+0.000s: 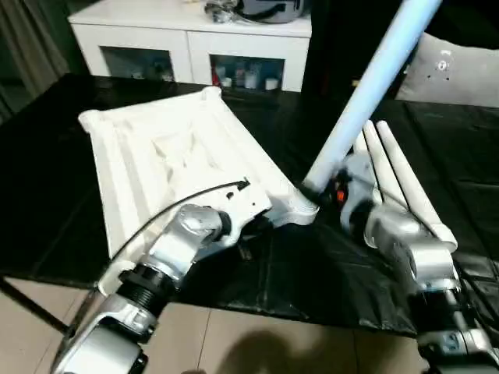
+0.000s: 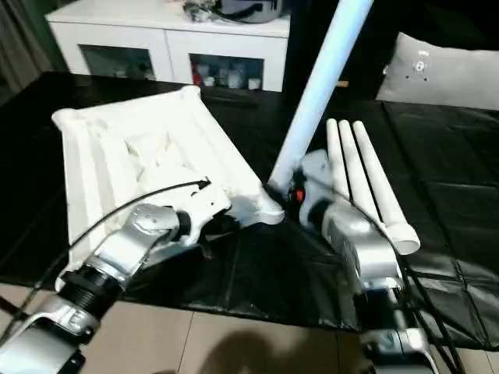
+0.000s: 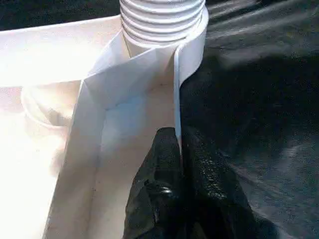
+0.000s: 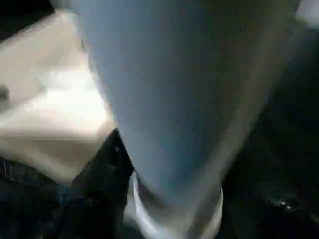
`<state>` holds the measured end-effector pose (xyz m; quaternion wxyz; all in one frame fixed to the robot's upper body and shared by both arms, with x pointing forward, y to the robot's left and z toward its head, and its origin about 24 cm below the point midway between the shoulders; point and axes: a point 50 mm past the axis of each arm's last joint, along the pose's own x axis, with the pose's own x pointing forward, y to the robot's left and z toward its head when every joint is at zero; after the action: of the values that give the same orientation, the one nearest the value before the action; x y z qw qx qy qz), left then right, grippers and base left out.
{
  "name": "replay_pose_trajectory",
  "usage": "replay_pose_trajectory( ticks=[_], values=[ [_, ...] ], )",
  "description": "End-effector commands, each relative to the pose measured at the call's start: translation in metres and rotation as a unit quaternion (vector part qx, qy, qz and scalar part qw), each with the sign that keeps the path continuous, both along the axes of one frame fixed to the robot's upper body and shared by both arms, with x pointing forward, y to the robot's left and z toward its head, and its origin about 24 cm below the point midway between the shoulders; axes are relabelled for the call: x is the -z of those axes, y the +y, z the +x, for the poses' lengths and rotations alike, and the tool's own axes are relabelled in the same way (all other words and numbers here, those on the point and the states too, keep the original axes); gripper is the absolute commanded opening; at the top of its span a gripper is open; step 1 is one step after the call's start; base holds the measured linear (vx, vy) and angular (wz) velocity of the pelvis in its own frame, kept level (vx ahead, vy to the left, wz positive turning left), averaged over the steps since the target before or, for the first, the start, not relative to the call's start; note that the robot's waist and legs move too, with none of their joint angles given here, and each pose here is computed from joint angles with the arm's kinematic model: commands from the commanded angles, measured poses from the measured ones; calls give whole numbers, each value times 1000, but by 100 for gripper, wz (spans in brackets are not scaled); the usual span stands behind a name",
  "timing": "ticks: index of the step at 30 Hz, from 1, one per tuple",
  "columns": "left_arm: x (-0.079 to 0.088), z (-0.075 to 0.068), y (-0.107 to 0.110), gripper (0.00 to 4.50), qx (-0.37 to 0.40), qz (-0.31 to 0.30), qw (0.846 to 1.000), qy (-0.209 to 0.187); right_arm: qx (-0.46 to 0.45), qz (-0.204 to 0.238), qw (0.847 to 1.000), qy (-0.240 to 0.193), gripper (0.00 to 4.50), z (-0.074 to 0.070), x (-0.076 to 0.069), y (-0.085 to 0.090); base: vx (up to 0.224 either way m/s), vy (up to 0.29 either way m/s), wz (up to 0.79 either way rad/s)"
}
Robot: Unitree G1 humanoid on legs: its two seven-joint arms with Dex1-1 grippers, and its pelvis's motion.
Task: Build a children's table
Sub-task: Rotate leg to tighten
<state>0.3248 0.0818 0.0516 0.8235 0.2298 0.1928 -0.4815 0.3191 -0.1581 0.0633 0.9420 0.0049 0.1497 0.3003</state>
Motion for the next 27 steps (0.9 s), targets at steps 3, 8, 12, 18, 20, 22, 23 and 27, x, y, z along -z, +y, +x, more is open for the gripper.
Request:
replay_pose_trajectory(
  ticks=[3, 8, 12, 18, 20, 22, 23, 27],
  values=[
    [7, -1, 12, 0, -6, 34, 999, 9, -5, -10, 1000, 28, 318, -2, 10, 2, 0, 0, 0],
    [5, -5, 11, 0, 19, 35, 999, 11, -15, -14, 999, 30, 360, 2, 11, 14, 0, 0, 0],
    [3, -9, 10, 0, 30, 36, 999, 14, -4, -9, 1000, 24, 394, 5, 7, 14, 0, 0, 0],
    [4, -15, 8, 0, 44, 34, 998, 23, 2, -4, 1000, 17, 445, 7, 1, 12, 0, 0, 0],
    [5, -17, 8, 0, 49, 35, 998, 27, 1, -4, 1000, 15, 445, 7, 1, 13, 0, 0, 0],
    [6, -19, 7, 0, 50, 35, 998, 28, 0, -4, 1000, 15, 445, 7, 1, 13, 0, 0, 0],
    [6, -19, 7, 0, 51, 35, 998, 28, -2, -5, 1000, 13, 445, 7, 0, 14, 0, 0, 0],
    [7, -21, 8, 0, 54, 37, 997, 33, -7, -10, 1000, 15, 445, 6, 2, 15, 0, 0, 0]
  ],
)
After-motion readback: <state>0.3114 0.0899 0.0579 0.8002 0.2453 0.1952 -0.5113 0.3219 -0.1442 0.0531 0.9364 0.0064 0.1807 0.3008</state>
